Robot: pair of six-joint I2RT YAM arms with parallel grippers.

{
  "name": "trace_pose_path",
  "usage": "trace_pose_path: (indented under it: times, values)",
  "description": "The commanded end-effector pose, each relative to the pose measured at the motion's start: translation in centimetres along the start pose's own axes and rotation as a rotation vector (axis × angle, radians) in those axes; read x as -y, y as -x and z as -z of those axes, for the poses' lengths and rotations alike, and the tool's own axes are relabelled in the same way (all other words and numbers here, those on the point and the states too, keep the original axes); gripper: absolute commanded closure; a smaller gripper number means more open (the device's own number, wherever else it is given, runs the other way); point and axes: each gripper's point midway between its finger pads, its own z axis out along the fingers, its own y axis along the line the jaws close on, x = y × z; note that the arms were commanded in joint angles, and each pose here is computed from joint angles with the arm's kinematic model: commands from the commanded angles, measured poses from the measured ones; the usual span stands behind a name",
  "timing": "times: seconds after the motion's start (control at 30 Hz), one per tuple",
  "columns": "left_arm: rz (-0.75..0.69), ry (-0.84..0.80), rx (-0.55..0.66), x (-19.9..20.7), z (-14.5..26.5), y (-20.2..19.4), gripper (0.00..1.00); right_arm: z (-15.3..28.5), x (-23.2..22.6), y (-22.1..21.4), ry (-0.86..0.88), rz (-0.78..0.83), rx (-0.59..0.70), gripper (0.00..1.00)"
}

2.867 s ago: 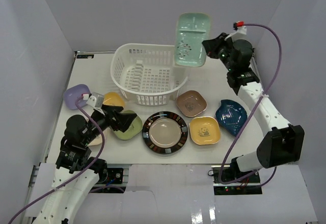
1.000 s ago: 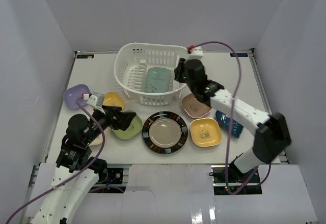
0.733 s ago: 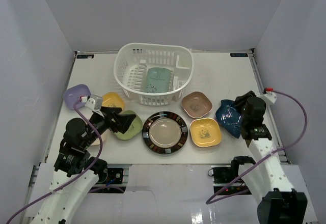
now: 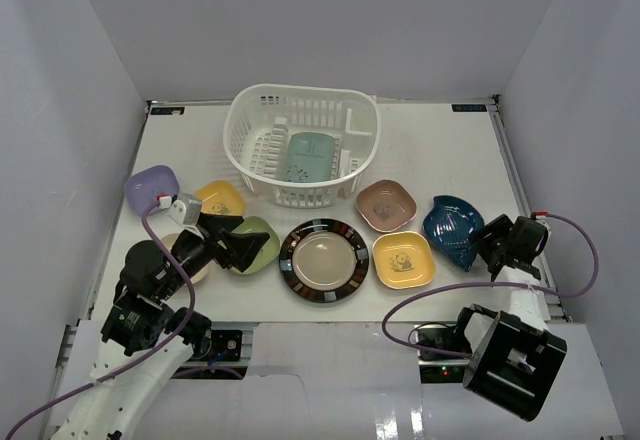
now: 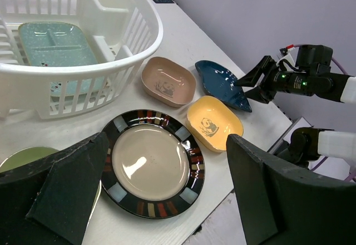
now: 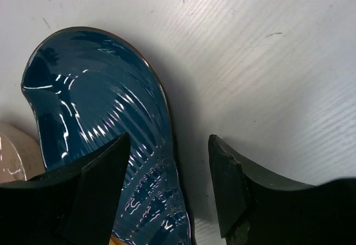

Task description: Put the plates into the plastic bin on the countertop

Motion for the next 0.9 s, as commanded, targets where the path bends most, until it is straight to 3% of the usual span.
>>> trace_pose_path:
  times: [0.0, 0.27, 0.37, 0.4, 0.47, 0.7, 0.87]
  values:
    - [-0.003, 0.002, -0.004, 0.0, 0.1, -0.1, 0.02, -0.8, -1.5, 0.6, 0.095, 0.036, 0.015, 0.37]
    - [-0.004, 0.001, -0.007, 0.1, 0.1, -0.1, 0.02, -2.3, 0.2, -0.6, 0.032, -0.021, 0.001, 0.55]
    - [-0.003, 0.002, -0.018, 0.0, -0.1, -0.3, 0.02, -2.5, 1.0, -0.5, -0.007, -0.031, 0.01, 0.73]
    - [-0.002, 0.004, -0.02, -0.1, -0.1, -0.4, 0.02, -2.5, 1.3, -0.4, -0.02, -0.039, 0.016, 0.83]
    - [-0.002, 0.006, -0.026, -0.1, -0.3, -0.4, 0.02, -2.4, 1.7, 0.2, -0.037, -0.068, 0.038, 0.91]
    - [0.007, 0.012, -0.043, -0.3, -0.5, -0.8, 0.02, 0.5, -1.0, 5.1, 0.04, -0.132, 0.218, 0.92]
    - [0.01, 0.011, -0.054, -0.4, -0.8, -1.0, 0.02, 5.8, -8.8, 10.2, 0.355, -0.214, 0.342, 0.92]
